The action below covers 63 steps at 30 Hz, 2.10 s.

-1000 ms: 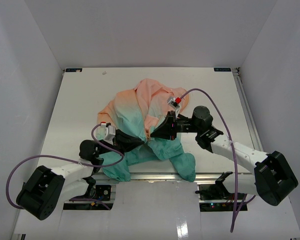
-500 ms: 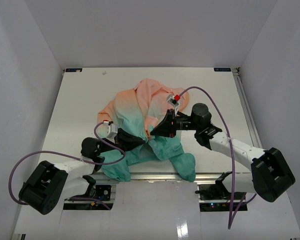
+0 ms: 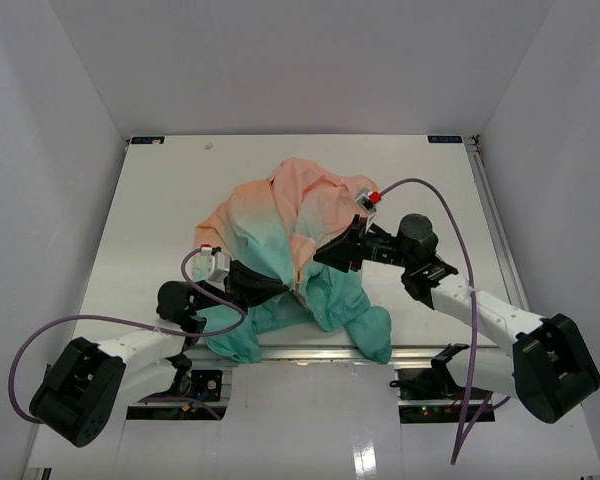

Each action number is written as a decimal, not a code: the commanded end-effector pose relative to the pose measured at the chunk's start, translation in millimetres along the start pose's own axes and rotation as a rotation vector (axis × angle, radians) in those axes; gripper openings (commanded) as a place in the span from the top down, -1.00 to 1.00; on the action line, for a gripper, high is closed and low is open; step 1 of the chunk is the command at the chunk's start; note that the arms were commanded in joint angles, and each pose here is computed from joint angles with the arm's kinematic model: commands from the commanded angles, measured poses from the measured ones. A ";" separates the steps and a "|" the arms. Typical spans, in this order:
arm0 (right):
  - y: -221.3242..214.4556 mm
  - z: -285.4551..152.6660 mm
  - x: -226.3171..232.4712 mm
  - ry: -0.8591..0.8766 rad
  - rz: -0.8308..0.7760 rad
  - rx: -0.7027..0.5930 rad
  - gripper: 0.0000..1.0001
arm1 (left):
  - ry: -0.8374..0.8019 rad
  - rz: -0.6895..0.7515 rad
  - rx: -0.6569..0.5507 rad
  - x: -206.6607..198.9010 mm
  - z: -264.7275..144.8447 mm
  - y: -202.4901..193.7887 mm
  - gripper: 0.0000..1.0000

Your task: Zip up the jacket

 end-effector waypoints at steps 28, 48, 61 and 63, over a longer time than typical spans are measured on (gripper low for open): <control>-41.0 0.0 60.7 -0.362 -0.929 0.014 0.07 | 0.221 -0.259 0.153 32.9 0.7 -22.2 1.00; -41.8 20.8 60.2 -0.442 -1.009 0.017 0.06 | 0.226 -0.262 0.155 31.7 -1.0 -23.6 1.00; -50.3 30.5 62.5 -0.435 -1.031 0.053 0.06 | 0.234 -0.261 0.158 32.8 -1.7 -25.3 1.00; -50.0 32.1 62.7 -0.444 -1.034 0.051 0.06 | 0.234 -0.262 0.159 32.7 -2.0 -25.8 1.00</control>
Point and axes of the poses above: each gripper's point midway between its finger pads, its own z axis out along the fingers, its own x axis along the line the jaws close on, y = z × x, the point moved 1 cm from there along -z, back along the fingers, and after that the axes turned 4 degrees about z, right-handed, at the moved point
